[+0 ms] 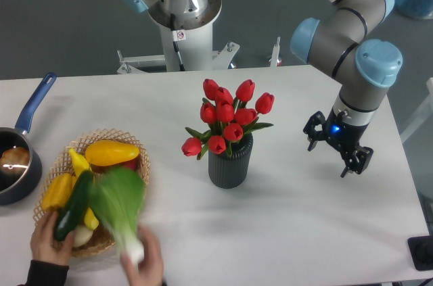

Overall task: Pick up the flowers from the vase
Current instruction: 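Move the open gripper toward the red tulip stems above the vase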

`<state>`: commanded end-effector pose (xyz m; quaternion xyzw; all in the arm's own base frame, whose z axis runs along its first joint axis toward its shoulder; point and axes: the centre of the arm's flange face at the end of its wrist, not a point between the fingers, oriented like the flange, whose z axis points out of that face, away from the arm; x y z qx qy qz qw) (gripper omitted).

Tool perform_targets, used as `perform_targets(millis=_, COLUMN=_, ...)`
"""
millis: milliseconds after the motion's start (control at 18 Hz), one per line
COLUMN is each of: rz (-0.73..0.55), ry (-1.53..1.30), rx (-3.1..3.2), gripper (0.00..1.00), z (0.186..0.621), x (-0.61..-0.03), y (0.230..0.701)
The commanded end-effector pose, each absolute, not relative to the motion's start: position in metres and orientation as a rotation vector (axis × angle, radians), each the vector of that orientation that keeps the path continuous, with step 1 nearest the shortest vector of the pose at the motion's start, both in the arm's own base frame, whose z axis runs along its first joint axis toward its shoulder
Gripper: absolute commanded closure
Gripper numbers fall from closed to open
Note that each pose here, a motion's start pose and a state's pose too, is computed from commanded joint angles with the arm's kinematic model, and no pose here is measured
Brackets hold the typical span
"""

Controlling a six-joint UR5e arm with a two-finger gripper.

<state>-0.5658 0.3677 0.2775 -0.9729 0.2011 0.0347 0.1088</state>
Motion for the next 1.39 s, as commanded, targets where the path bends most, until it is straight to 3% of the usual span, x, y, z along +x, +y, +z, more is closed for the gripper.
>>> perform_targets(millis=444, rz=0.049, ry=0.575, rx=-2.871, gripper=0.0, z=0.263, x=-0.55, y=0.368)
perform_targets(millis=611, rz=-0.063, ry=0.561, rx=-2.837, gripper=0.0, z=0.232, x=-0.527, y=0.362)
perform_targets(millis=1167, rz=-0.297, ry=0.185, rx=-2.275, gripper=0.0, z=0.223, x=-0.493, y=0.321)
perform_targets(millis=1389, rz=-0.251, ry=0.149, rx=-2.263, gripper=0.0, z=0.261, x=-0.496, y=0.3)
